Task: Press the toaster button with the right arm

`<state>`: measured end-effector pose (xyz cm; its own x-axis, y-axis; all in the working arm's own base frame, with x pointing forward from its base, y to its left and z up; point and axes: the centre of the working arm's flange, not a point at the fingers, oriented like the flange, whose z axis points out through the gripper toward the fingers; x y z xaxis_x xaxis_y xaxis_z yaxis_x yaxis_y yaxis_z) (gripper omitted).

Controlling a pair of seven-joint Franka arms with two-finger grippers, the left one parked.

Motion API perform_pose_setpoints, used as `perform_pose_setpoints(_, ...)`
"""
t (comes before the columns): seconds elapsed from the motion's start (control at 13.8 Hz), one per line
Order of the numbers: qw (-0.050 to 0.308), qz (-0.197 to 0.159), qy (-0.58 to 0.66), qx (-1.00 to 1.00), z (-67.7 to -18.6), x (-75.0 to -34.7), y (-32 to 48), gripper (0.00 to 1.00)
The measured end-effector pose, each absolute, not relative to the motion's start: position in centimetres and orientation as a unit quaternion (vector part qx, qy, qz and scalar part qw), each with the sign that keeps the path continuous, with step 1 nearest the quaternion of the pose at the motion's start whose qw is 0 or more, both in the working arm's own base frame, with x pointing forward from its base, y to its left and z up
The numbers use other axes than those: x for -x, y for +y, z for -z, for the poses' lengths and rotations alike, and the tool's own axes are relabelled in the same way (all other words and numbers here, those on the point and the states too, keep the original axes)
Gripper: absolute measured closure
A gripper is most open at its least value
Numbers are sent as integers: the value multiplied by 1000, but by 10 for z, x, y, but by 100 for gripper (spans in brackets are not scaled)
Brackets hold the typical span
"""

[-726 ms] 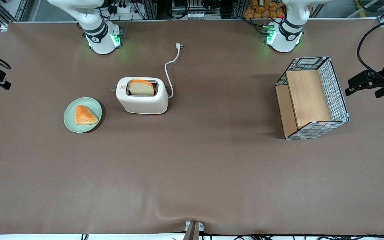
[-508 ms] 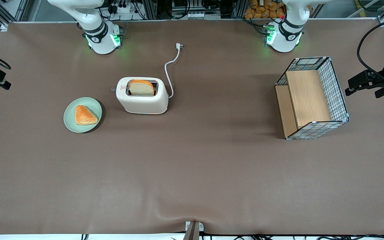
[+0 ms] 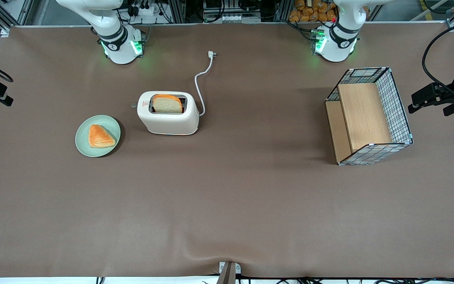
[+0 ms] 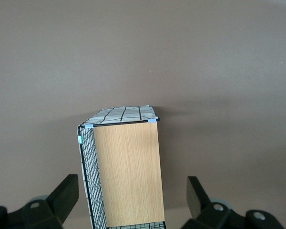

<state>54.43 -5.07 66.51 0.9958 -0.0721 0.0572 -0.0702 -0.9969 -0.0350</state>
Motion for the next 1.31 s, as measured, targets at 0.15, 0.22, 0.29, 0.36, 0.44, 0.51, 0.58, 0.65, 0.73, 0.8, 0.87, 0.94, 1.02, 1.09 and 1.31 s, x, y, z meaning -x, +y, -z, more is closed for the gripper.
perform_pose_setpoints(0.15,16,29,36,999,-665,-545,-51,0)
perform_pose_setpoints(0.22,16,29,36,999,-665,-545,-51,0)
perform_pose_setpoints(0.29,17,28,36,999,-664,-545,-51,0)
perform_pose_setpoints(0.36,17,27,36,999,-664,-544,-51,0)
perform_pose_setpoints(0.44,17,24,35,999,-663,-544,-50,0)
perform_pose_setpoints(0.51,17,19,35,999,-662,-544,-50,0)
perform_pose_setpoints(0.58,17,16,35,999,-660,-544,-50,0)
perform_pose_setpoints(0.65,17,11,35,999,-658,-544,-50,0)
perform_pose_setpoints(0.73,18,5,35,999,-655,-544,-50,0)
perform_pose_setpoints(0.8,18,-4,35,999,-652,-544,-50,0)
perform_pose_setpoints(0.87,19,-14,35,999,-649,-543,-49,0)
perform_pose_setpoints(0.94,19,-24,34,999,-646,-542,-49,0)
perform_pose_setpoints(1.02,20,-37,34,999,-641,-540,-49,0)
perform_pose_setpoints(1.09,21,-51,34,998,-635,-539,-48,0)
perform_pose_setpoints(1.31,48,-96,31,994,-604,-534,-41,6)
